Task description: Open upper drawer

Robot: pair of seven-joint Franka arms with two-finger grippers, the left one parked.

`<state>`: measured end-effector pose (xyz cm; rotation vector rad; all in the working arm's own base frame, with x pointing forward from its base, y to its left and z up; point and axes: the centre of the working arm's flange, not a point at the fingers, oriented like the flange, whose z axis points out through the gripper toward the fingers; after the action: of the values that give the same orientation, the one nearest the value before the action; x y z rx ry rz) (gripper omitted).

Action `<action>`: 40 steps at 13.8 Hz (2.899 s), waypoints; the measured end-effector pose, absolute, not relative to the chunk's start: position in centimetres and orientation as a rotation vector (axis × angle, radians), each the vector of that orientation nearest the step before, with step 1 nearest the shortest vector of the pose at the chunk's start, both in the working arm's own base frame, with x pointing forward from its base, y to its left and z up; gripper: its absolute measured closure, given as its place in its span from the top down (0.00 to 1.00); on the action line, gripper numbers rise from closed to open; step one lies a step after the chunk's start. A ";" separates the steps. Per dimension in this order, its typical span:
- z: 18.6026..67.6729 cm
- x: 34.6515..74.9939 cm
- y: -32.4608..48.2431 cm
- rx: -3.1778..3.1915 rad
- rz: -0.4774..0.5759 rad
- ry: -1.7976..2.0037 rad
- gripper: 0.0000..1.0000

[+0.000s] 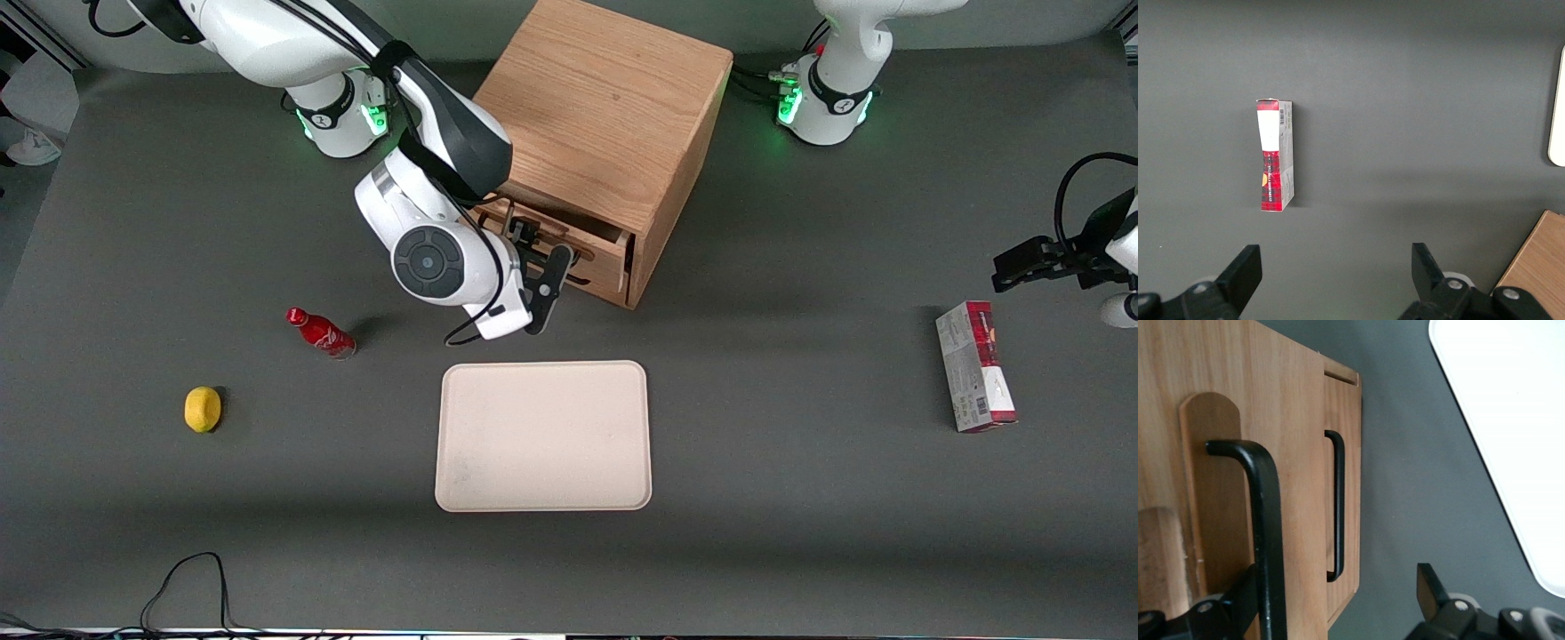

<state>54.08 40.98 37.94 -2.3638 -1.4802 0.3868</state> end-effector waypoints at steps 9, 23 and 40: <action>38.3 56.1 38.7 -2.369 0.341 -1.470 1.00; 38.7 59.1 35.7 -2.406 0.283 -1.434 1.00; 38.9 63.2 33.6 -2.425 0.194 -1.399 1.00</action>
<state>63.17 33.59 38.95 -2.4253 -1.3985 0.1940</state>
